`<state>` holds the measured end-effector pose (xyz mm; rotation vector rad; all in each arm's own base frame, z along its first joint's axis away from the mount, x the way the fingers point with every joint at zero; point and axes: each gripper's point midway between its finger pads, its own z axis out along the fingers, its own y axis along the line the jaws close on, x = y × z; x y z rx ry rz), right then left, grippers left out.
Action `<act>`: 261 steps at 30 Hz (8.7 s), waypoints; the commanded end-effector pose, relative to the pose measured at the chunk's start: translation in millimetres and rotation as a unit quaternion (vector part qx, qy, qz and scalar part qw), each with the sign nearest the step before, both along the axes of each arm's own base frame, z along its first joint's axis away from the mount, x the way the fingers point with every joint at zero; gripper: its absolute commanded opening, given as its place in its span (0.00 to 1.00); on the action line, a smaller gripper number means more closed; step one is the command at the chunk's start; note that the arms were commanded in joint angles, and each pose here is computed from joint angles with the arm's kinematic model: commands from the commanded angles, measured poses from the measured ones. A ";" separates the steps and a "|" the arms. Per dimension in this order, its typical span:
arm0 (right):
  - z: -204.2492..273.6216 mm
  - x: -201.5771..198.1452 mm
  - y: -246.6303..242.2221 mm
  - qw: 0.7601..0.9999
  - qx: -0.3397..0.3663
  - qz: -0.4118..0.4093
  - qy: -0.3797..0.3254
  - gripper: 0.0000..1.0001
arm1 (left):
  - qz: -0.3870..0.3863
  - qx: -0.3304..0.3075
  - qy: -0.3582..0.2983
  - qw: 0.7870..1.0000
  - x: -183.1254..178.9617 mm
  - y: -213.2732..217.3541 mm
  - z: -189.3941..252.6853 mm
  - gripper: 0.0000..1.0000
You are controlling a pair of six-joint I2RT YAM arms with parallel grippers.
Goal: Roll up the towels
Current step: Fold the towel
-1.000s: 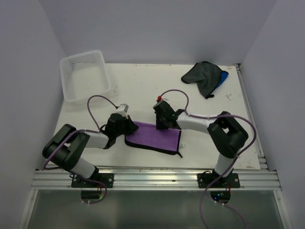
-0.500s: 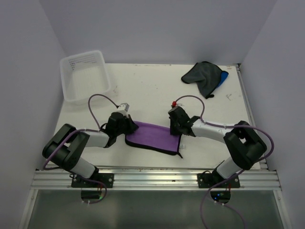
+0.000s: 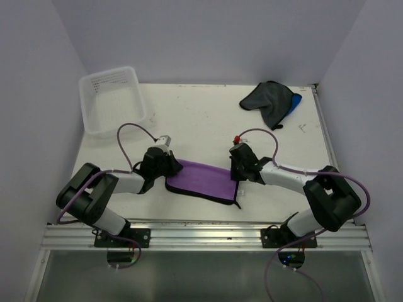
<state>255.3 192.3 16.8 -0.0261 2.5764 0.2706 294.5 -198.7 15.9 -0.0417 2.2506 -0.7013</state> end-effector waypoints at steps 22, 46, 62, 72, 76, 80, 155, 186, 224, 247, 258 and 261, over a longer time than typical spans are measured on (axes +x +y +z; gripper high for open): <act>78.5 -5.4 6.8 0.991 0.016 0.114 -0.074 0.31 | -0.066 0.051 -0.015 0.996 85.2 -45.6 10.6 0.00; 23.2 -72.0 29.4 0.983 0.160 -0.074 0.042 0.45 | -0.050 0.042 -0.106 0.992 71.4 -31.4 89.1 0.00; 10.7 -64.2 30.0 0.976 0.151 -0.150 0.056 0.45 | -0.065 0.023 -0.125 0.990 51.6 -28.3 98.2 0.00; -6.9 -70.0 12.3 0.979 0.050 -0.174 0.097 0.44 | -0.063 0.040 -0.138 0.988 38.8 -15.5 102.9 0.00; -13.9 -74.0 4.2 0.978 0.018 -0.178 0.108 0.42 | -0.051 0.041 -0.155 0.986 30.4 -5.9 111.9 0.00; -15.4 -74.4 2.6 0.977 0.000 -0.178 0.114 0.35 | -0.047 0.042 -0.170 0.983 24.3 0.3 125.2 0.00; 110.1 26.6 127.7 0.994 0.057 0.089 0.034 0.00 | -0.050 0.093 -0.071 0.992 -7.6 -4.6 17.9 0.00; 105.6 26.3 185.4 0.980 0.122 0.156 0.024 0.00 | 0.048 0.113 -0.143 0.982 4.3 39.0 80.4 0.00; 47.7 23.3 245.3 0.953 0.072 0.283 0.079 0.11 | 0.080 0.093 -0.041 0.992 -14.2 46.8 12.5 0.00; 77.5 53.1 224.2 0.975 0.058 0.212 0.035 0.19 | 0.079 0.087 -0.049 0.992 -15.3 47.2 23.4 0.00; 55.6 53.4 175.8 0.983 0.077 0.160 0.051 0.11 | 0.113 0.058 -0.103 0.986 -12.7 56.4 84.1 0.00; 56.7 57.6 169.3 0.984 0.073 0.158 0.048 0.12 | 0.113 0.049 -0.118 0.985 -10.2 54.8 100.7 0.00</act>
